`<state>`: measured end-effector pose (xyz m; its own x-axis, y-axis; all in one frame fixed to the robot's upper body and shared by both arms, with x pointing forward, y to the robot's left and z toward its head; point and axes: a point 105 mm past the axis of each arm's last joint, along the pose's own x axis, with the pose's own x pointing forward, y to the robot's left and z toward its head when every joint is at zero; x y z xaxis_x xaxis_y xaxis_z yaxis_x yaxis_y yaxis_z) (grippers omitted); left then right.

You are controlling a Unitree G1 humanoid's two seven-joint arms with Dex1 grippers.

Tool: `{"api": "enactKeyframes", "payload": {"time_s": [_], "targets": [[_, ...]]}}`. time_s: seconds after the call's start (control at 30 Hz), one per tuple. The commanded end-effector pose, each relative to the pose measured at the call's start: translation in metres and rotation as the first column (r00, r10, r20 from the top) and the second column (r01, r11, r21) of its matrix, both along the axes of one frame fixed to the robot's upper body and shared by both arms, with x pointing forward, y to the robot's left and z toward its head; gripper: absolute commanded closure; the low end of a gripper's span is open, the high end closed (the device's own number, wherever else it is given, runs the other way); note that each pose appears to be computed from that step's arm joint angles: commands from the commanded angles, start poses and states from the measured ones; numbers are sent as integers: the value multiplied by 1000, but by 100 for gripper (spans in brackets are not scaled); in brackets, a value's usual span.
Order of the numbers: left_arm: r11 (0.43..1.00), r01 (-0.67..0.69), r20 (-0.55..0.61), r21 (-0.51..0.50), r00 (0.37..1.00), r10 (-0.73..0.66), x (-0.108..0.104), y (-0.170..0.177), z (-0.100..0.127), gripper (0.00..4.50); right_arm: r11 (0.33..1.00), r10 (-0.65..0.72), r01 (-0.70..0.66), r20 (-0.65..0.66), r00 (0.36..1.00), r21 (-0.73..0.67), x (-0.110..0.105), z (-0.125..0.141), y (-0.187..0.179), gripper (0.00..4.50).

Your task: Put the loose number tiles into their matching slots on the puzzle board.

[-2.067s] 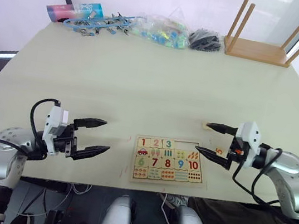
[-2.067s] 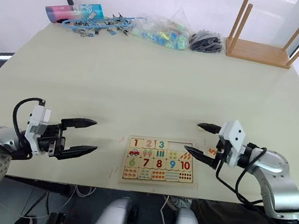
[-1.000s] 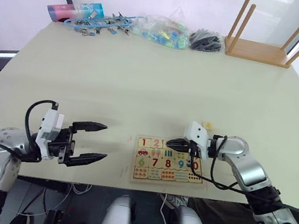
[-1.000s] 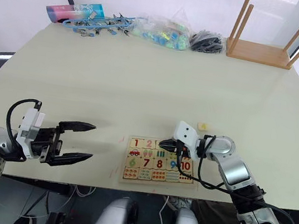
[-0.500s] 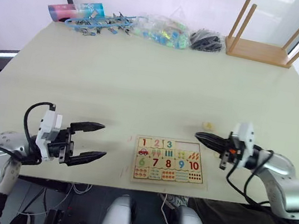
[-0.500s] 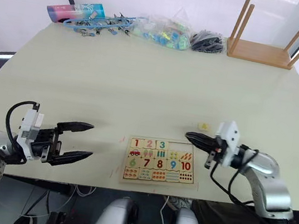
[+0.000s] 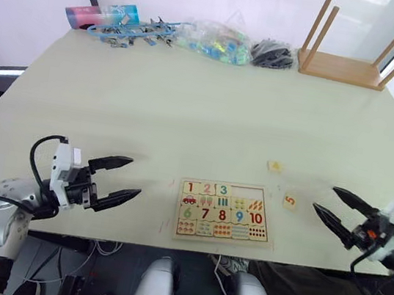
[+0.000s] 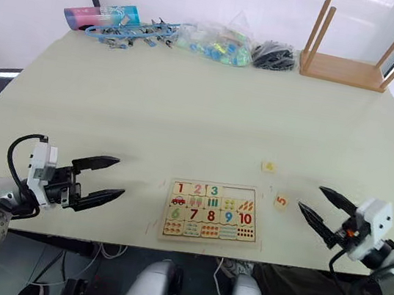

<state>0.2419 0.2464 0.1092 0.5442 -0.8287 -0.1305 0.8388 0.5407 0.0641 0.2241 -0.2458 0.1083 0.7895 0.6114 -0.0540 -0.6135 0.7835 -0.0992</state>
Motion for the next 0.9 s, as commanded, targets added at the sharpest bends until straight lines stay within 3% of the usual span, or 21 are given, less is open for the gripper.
{"api": "enactKeyframes", "payload": {"time_s": [0.03, 0.33, 0.9], "targets": [[999, -52, 41, 10, 998, 52, 2, 11, 6, 0, 994, -107, 107, 38, 994, 1, -13, 0, -27, 9], [997, -75, 25, 36, 997, 74, -4, 29, 4, 0, 980, -200, 201, -4, 980, 5, -29, -24, -51, 9], [992, -122, 17, 17, 992, 122, -11, 30, 0, 0, 990, -140, 140, 0, 990, -6, -18, -27, -40, 9]]}}
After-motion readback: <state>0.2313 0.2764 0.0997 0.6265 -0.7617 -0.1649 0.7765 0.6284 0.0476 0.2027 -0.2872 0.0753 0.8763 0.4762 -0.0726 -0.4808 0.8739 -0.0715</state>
